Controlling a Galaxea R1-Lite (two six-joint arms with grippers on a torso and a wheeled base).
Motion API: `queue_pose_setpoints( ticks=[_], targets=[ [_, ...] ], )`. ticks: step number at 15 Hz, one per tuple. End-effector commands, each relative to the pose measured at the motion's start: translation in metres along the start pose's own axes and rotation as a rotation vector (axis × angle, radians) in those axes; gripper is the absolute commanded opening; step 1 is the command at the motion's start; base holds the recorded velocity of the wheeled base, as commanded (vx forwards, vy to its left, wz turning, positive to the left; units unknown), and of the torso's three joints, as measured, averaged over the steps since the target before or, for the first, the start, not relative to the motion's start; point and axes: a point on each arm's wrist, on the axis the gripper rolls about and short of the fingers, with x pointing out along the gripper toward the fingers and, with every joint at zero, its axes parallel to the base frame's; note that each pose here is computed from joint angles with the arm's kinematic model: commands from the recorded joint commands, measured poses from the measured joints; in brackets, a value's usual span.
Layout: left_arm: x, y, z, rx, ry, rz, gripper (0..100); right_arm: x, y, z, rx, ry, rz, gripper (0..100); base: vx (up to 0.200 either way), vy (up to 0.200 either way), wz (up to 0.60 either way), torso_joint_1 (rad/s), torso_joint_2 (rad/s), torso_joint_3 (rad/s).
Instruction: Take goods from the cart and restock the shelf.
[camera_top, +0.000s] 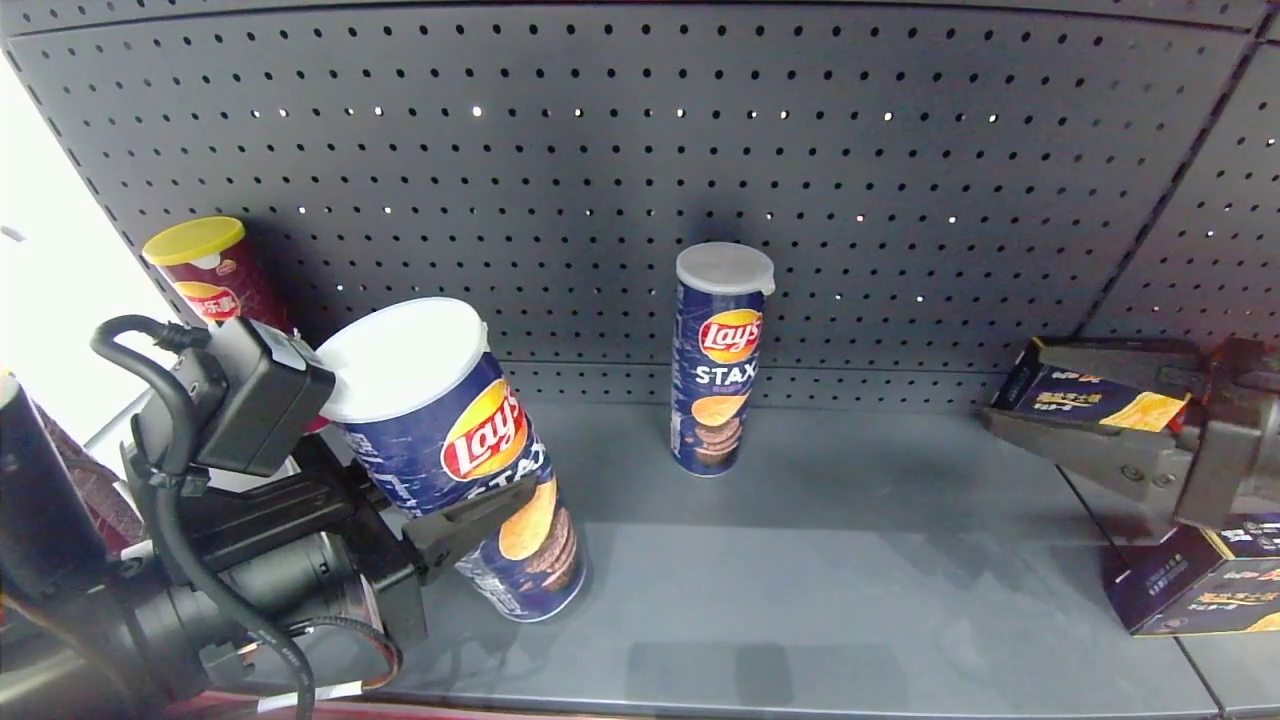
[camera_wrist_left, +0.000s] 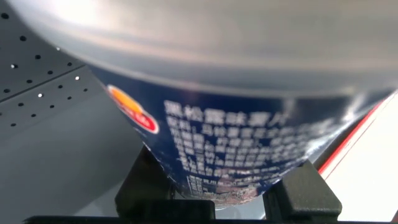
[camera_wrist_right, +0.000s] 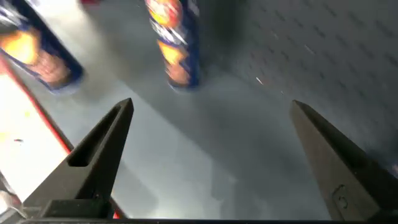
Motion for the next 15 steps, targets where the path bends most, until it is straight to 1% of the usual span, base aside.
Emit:
queue_pose_setpoints(
  ticks=[1, 4, 7, 9, 10, 12, 15],
  targets=[
    [0.0, 0.002, 0.0, -0.001, 0.001, 0.008, 0, 0.033, -0.004, -0.004, 0.016, 0.029, 0.069, 100, 0.0, 0.0, 0.0, 0.0, 0.0, 0.0],
    [-0.002, 0.01, -0.001, -0.007, 0.0, -0.001, 0, 0.067, -0.011, -0.011, 0.003, -0.011, 0.126, 100, 0.0, 0.0, 0.0, 0.0, 0.0, 0.0],
    [-0.002, 0.012, -0.001, -0.008, 0.001, 0.001, 0, 0.083, -0.014, -0.009, 0.003, -0.017, 0.191, 100, 0.0, 0.0, 0.0, 0.0, 0.0, 0.0],
    [-0.001, 0.012, -0.002, -0.009, 0.005, -0.006, 0, 0.097, -0.016, -0.009, -0.01, -0.035, 0.266, 100, 0.0, 0.0, 0.0, 0.0, 0.0, 0.0],
    [0.001, 0.013, -0.003, -0.011, 0.013, -0.007, 0, 0.104, -0.019, -0.01, -0.031, -0.084, 0.333, 100, 0.0, 0.0, 0.0, 0.0, 0.0, 0.0],
    [0.002, 0.013, -0.003, -0.011, 0.011, -0.008, 0, 0.117, -0.023, -0.014, -0.054, -0.128, 0.381, 100, 0.0, 0.0, 0.0, 0.0, 0.0, 0.0],
    [0.002, 0.014, -0.002, -0.011, 0.009, -0.019, 0, 0.129, -0.026, -0.022, -0.045, -0.11, 0.39, 100, 0.0, 0.0, 0.0, 0.0, 0.0, 0.0]
  ],
)
